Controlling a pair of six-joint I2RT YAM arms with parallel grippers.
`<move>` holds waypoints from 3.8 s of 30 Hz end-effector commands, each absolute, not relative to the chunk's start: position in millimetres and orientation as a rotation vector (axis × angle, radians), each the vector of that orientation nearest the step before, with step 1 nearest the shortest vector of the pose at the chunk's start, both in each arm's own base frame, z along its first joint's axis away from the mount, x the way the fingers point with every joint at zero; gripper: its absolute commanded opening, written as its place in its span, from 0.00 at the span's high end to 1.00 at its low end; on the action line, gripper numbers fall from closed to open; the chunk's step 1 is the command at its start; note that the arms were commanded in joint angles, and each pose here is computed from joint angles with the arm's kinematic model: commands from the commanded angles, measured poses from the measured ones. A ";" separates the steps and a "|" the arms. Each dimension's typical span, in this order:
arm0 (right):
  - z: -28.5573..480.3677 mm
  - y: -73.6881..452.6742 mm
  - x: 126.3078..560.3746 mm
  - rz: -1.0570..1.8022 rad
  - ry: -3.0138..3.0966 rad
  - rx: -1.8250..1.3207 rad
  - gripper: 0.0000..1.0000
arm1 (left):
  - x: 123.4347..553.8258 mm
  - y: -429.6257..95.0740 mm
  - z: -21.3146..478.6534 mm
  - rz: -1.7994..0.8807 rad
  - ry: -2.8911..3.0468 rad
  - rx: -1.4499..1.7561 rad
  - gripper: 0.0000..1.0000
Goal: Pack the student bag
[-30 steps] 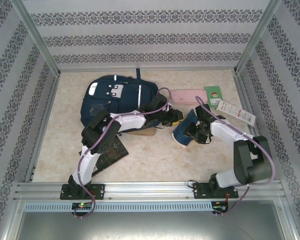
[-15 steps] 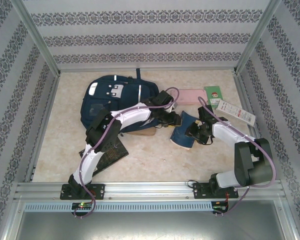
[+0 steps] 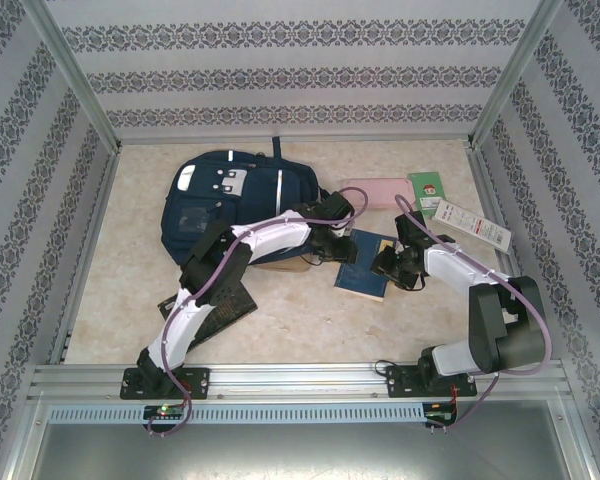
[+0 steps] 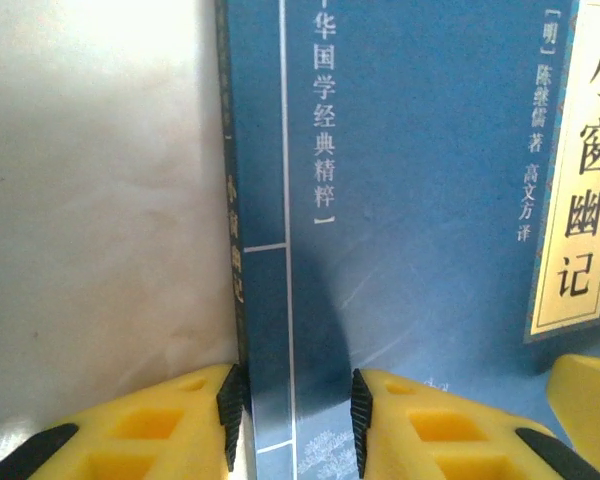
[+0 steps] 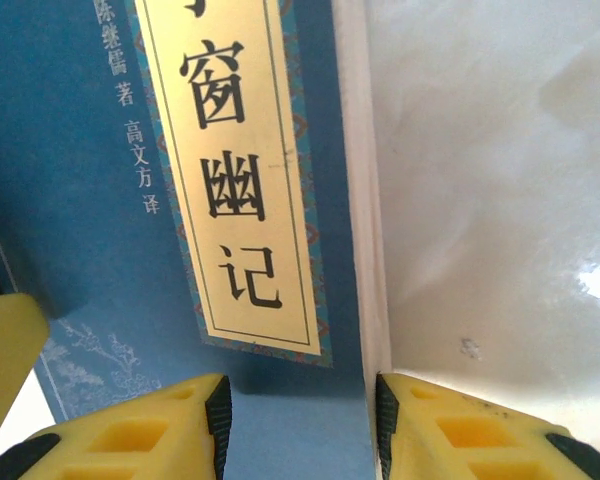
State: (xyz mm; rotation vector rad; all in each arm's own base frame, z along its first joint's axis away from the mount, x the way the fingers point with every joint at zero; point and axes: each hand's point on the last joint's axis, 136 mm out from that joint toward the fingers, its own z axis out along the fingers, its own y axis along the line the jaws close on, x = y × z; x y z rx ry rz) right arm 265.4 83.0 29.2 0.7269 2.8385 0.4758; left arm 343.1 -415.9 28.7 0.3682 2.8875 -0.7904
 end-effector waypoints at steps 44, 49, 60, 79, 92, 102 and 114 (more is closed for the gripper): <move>50.2 101.5 290.1 0.533 2.815 0.552 0.59 | 314.0 -448.5 87.4 -1.444 2.752 0.340 0.89; 89.2 100.1 301.6 0.679 2.669 0.540 0.46 | 331.2 -439.7 126.9 -1.497 2.660 0.326 1.00; 177.5 113.0 337.9 1.252 2.290 0.504 0.36 | 365.1 -410.8 227.6 -1.758 2.397 0.289 1.00; 226.8 124.2 371.3 1.672 2.015 0.451 0.98 | 378.7 -400.1 262.7 -1.876 2.286 0.272 0.93; 203.2 106.8 358.5 1.463 2.092 0.520 1.00 | 427.6 -282.9 171.9 -0.679 2.701 0.248 0.57; 195.7 104.5 350.0 1.426 2.116 0.547 1.00 | 457.3 -244.8 115.9 -0.046 2.779 0.308 0.54; 188.6 102.7 337.9 1.392 2.137 0.576 1.00 | 460.8 -259.5 76.1 0.105 2.819 0.395 0.33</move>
